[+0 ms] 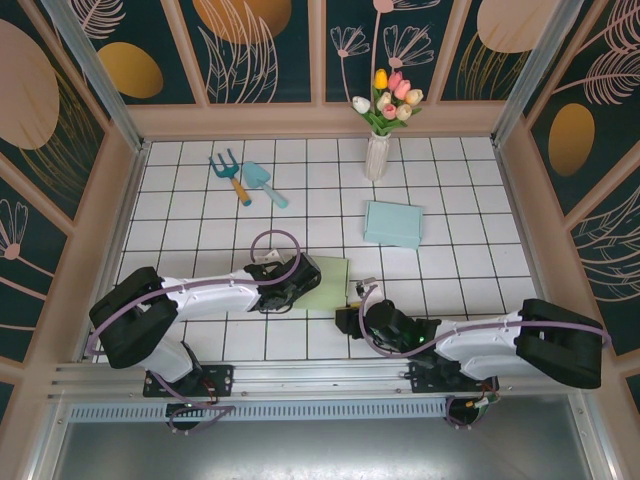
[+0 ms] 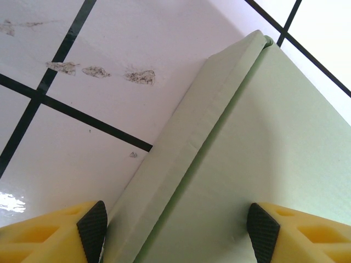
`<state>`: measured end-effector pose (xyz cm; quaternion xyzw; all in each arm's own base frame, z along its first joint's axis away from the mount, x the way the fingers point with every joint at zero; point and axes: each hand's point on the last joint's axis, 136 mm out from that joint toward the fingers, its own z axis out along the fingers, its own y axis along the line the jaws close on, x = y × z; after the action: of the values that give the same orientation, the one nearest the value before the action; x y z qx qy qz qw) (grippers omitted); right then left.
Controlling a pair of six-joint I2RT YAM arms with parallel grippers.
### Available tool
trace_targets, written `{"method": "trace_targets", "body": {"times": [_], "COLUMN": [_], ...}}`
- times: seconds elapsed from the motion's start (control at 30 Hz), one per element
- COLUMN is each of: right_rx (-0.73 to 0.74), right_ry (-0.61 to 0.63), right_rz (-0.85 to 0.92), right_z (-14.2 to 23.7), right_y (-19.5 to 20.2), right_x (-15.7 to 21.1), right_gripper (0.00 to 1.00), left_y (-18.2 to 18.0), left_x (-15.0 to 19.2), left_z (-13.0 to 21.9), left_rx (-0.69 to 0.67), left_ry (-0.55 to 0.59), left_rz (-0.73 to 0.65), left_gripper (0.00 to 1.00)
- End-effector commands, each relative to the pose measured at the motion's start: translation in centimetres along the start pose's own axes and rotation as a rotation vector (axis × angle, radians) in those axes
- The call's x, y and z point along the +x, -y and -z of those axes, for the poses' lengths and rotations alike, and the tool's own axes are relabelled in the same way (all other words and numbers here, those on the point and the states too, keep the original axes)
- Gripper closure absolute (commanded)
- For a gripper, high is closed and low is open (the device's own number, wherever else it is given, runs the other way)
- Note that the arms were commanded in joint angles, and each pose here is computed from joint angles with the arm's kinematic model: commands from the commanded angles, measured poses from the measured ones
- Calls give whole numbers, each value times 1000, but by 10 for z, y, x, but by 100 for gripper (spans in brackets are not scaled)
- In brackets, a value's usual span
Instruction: Fold the paper box
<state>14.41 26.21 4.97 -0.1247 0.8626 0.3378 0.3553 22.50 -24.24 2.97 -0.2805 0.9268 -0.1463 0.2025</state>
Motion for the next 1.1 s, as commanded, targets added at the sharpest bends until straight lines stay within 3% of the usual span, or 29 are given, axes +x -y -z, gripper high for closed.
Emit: {"method": "trace_targets", "body": {"times": [0.0, 0.37, 0.8, 1.07], "right_rx": [-11, 22, -58, -7], "right_ry": [39, 36, 42, 50], "right_rz": [9, 39, 61, 98], "right_z": [-1, -3, -2, -4], "right_y": [-3, 2, -13, -1], "right_x": [-8, -6, -7, -5], "right_gripper": [58, 58, 59, 59], "left_y": [-82, -82, -83, -85], "left_x": [17, 17, 19, 19], "left_z": [-15, -15, -17, -17], "left_rx": [-279, -278, -278, -279], "left_ry": [-63, -63, -68, -67], "left_rz": [-62, -63, -61, -61], "left_gripper": [29, 29, 29, 29]}}
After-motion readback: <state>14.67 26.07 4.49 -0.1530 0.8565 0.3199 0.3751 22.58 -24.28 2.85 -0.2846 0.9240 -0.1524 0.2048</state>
